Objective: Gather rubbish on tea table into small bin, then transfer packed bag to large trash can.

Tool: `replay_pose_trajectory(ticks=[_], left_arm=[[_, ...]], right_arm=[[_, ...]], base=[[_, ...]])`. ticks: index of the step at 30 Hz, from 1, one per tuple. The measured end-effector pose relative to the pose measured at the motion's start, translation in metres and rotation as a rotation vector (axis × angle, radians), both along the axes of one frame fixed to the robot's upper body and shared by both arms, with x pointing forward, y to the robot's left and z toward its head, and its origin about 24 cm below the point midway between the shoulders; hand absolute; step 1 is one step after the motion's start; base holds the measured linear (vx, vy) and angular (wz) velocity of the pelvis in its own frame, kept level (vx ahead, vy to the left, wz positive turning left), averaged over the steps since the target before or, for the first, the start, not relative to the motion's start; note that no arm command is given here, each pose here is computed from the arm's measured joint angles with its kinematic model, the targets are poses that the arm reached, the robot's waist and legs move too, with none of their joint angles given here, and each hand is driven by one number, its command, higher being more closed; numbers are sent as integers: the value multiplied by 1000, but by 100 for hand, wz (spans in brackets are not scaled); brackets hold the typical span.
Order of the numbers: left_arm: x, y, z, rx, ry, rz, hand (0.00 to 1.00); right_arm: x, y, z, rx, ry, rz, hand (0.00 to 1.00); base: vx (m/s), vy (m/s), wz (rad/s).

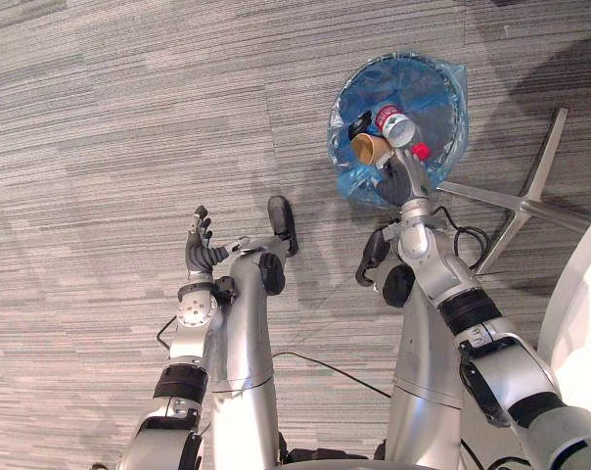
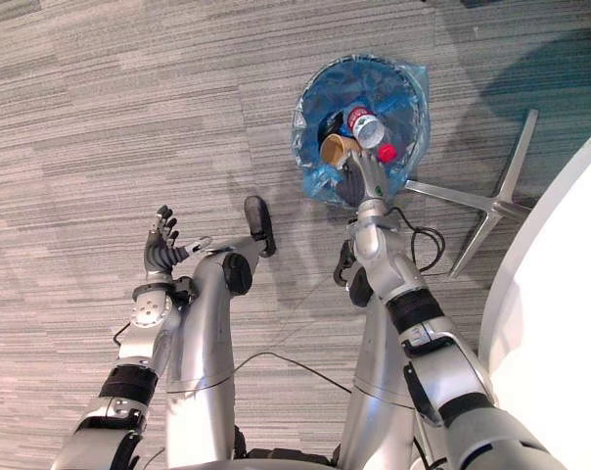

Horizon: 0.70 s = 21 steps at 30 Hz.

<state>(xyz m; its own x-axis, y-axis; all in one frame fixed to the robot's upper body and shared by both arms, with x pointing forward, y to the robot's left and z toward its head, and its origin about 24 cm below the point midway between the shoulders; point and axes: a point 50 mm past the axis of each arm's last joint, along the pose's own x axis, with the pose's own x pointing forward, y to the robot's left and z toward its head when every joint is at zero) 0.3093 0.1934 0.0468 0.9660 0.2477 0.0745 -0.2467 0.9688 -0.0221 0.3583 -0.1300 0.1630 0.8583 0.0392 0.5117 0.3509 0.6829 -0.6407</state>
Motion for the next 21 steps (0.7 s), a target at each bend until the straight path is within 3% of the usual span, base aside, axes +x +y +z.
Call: replay_pose_trajectory(ticks=[7,15,21], left_arm=[[0,1,-3,10,23,4,0],[-5,-17,-15,-36,70,-20,0],[-8,-25,-22,-33,103,-41,0]], right_arm=[[-17,7,1,198,-36,76,100],[-28,5,-6,300,-34,102,100],[-37,13,-17,504,29,184,100]], base=[[-26,19,-7],[-9,3,-1],[23,-10,1]])
